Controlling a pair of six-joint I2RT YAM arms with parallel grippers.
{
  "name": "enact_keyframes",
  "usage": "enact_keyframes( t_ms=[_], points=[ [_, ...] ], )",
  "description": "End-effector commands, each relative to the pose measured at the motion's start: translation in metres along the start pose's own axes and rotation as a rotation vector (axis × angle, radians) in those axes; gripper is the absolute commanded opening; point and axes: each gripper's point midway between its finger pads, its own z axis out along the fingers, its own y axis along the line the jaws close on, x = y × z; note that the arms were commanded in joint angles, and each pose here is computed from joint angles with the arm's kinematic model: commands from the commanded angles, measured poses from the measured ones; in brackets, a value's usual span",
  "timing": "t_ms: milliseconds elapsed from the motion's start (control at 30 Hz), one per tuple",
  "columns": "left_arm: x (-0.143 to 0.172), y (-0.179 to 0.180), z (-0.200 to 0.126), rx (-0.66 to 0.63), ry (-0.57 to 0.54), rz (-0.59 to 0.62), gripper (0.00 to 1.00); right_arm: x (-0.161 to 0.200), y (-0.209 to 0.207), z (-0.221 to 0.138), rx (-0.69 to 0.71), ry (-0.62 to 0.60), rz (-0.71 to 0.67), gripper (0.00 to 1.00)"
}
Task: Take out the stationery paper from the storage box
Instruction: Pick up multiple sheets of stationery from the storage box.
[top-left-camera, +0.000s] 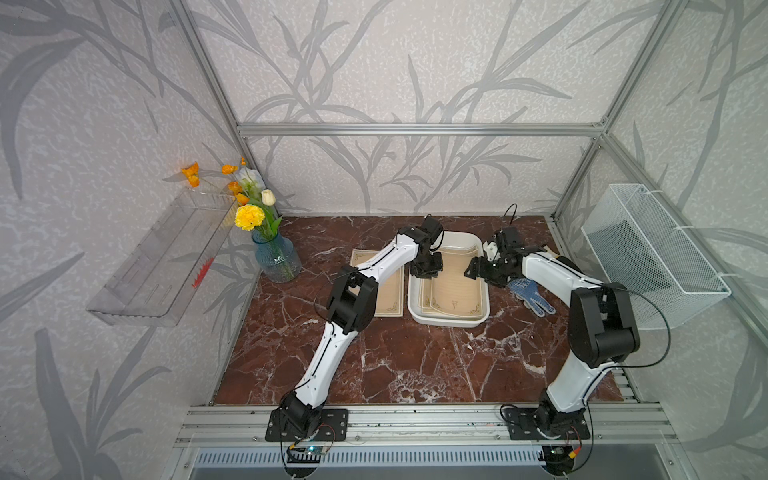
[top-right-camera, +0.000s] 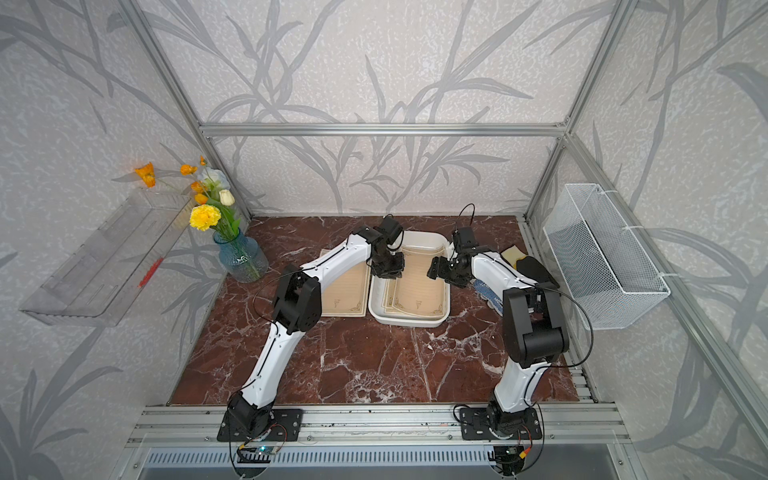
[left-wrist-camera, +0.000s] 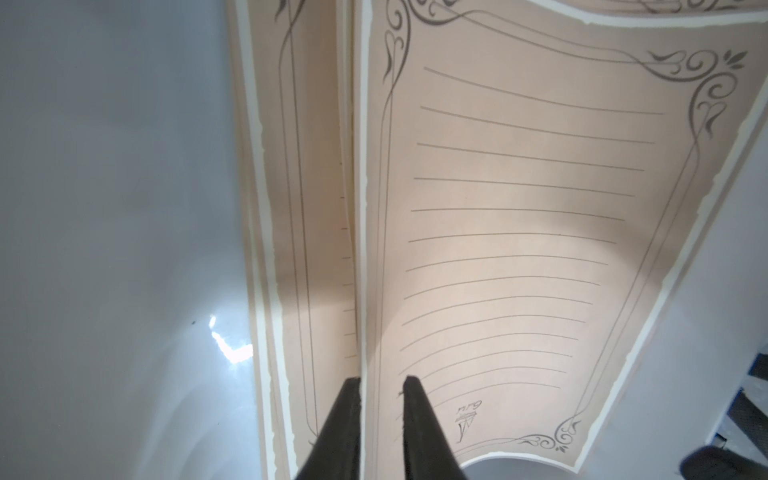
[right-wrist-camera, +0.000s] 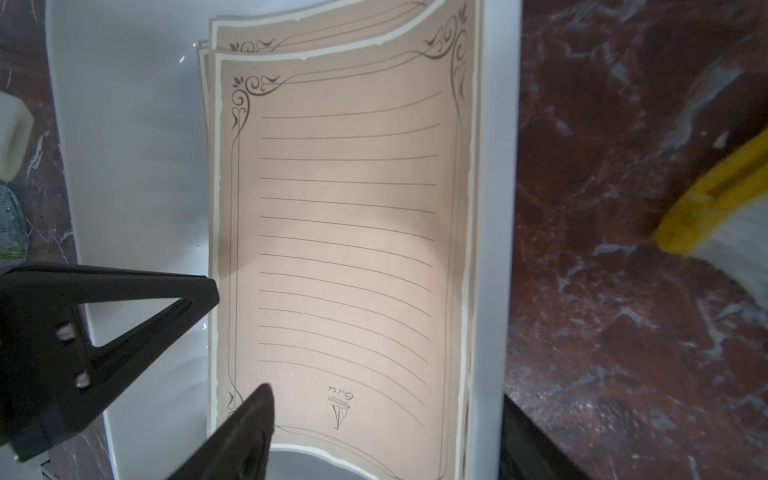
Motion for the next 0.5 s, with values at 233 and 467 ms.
enact_keyframes(
  t_ms=[233, 467],
  points=[
    [0.0060, -0.0106, -0.0087, 0.052, 0.012, 0.006, 0.00, 0.0006, 0.0060, -0.0047, -0.012, -0.006, -0.005, 0.77],
    [0.0063, -0.0150, -0.0120, 0.077, 0.011, 0.001, 0.00, -0.0006, 0.0058, -0.0077, -0.003, -0.009, -0.007, 0.77]
  ],
)
